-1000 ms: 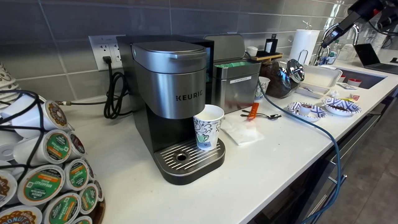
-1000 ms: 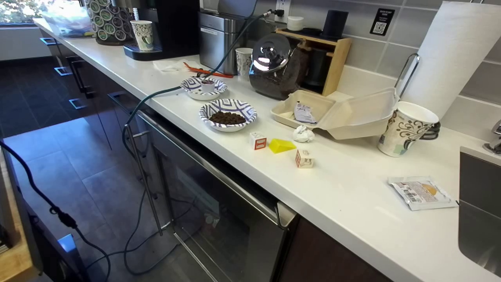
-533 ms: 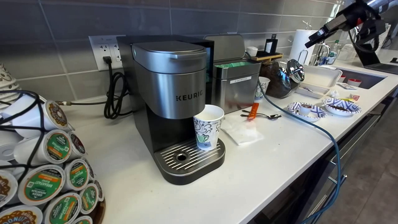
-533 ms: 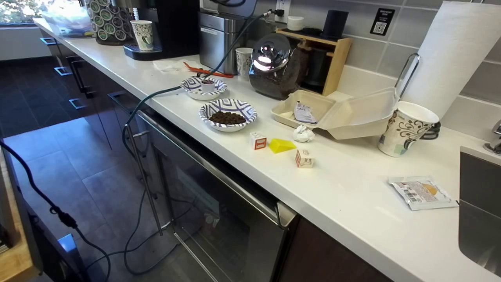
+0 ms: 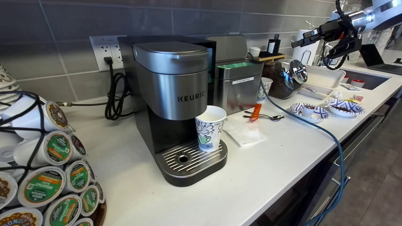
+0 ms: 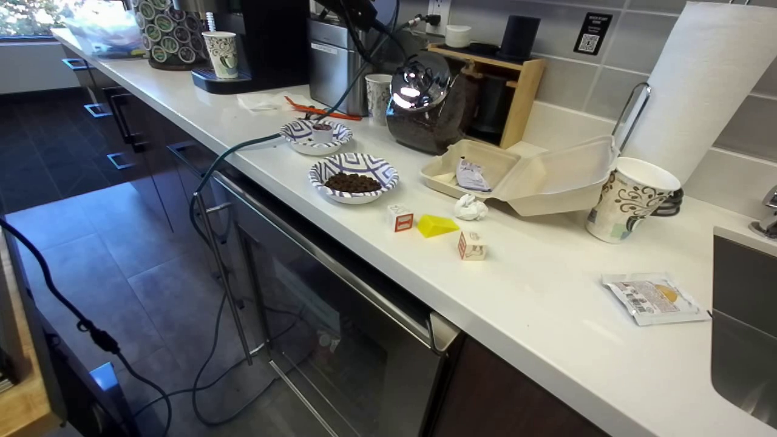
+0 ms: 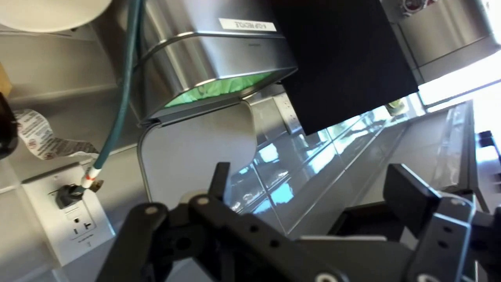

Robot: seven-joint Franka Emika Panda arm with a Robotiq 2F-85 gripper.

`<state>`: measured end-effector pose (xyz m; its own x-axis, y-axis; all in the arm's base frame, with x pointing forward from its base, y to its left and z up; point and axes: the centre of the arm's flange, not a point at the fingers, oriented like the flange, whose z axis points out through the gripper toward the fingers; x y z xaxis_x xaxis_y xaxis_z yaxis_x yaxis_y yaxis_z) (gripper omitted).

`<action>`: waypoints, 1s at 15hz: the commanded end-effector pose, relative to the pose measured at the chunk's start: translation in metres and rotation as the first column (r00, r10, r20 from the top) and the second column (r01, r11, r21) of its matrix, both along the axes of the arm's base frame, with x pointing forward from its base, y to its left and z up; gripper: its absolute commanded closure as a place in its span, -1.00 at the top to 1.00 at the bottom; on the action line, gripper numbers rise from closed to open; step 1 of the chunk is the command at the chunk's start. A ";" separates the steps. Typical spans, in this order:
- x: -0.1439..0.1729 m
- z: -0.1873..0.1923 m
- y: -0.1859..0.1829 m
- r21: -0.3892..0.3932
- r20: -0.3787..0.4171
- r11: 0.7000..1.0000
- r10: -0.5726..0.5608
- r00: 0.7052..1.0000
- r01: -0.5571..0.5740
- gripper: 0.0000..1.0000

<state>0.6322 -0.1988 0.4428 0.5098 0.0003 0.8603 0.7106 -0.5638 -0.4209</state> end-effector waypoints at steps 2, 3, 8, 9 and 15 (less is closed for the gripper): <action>0.062 -0.022 0.004 0.105 -0.031 0.989 0.106 0.994 -0.102 1.00; 0.029 -0.015 0.010 0.063 -0.002 0.995 0.072 0.997 -0.071 1.00; 0.064 -0.028 0.020 0.089 0.034 0.993 0.071 0.997 -0.074 1.00; 0.073 -0.025 0.024 0.089 0.055 0.994 0.064 0.996 -0.069 1.00; 0.123 -0.022 0.031 0.079 0.103 0.997 0.017 0.995 -0.025 1.00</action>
